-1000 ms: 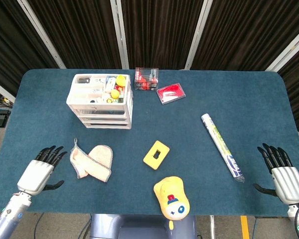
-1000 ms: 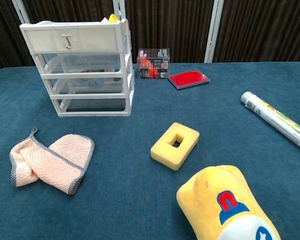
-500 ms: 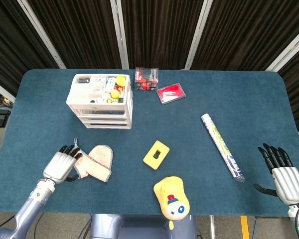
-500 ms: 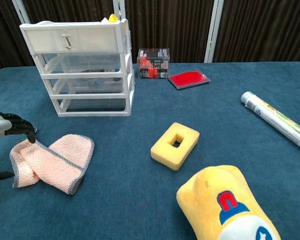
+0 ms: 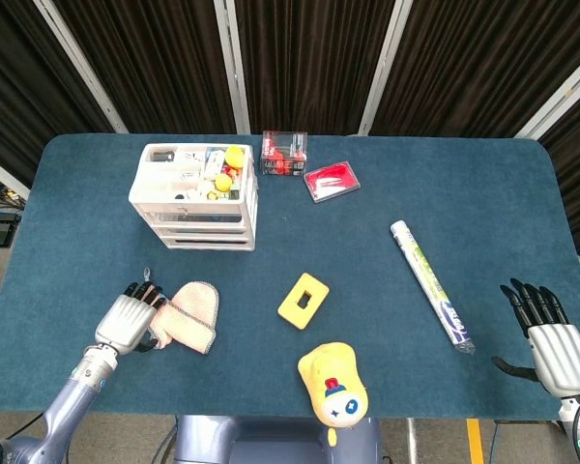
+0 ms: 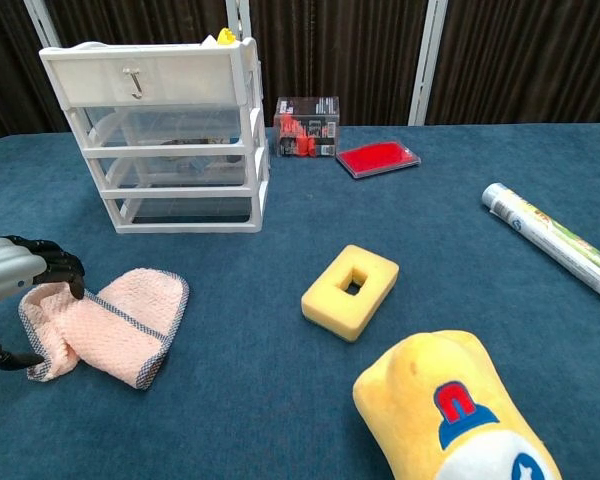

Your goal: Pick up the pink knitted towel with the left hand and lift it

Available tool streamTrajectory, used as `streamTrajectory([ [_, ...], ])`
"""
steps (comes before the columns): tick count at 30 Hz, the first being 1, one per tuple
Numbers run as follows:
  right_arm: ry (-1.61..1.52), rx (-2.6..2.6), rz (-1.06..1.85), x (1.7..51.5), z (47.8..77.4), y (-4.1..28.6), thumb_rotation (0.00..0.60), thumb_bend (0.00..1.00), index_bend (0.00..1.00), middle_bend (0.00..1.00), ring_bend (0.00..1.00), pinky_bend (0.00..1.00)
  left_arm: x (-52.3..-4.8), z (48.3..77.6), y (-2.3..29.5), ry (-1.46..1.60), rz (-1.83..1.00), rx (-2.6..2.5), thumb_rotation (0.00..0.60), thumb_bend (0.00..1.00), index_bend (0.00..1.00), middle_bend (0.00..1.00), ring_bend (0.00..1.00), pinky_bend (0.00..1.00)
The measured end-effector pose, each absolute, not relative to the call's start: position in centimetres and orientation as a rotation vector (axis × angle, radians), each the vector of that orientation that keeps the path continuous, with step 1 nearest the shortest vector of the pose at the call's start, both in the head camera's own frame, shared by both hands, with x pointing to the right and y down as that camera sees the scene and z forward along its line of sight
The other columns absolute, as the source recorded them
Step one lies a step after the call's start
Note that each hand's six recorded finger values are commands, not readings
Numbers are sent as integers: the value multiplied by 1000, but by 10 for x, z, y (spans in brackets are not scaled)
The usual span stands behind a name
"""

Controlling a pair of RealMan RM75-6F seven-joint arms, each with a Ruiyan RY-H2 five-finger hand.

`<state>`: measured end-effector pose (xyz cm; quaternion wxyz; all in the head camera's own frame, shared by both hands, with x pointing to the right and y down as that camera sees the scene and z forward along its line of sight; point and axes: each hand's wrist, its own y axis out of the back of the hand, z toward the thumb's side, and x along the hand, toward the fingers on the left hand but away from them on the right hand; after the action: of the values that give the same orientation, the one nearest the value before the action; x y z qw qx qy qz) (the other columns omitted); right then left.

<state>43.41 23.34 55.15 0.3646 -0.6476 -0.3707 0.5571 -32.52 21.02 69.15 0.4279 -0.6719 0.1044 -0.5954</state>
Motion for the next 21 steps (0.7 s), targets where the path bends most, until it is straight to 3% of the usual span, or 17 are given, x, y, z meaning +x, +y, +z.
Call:
streamTrajectory([
  [8,-964,-1670,1439,435,551,233,600,2,0,0,0,0,-317,701,210,272,-1479,-1673,506,254,370,217,154,231],
  [12,-965,-1670,1440,435,551,234,600,3,0,0,0,0,-314,703,210,266,-1465,-1659,599,414,493,305,231,293],
  [16,-967,-1672,1441,435,551,233,600,3,0,0,0,0,-313,704,208,260,-1446,-1635,600,597,714,502,398,390],
  [21,-969,-1672,1441,436,551,233,600,2,0,0,0,0,-307,698,203,266,-1374,-1593,600,671,832,612,490,428],
])
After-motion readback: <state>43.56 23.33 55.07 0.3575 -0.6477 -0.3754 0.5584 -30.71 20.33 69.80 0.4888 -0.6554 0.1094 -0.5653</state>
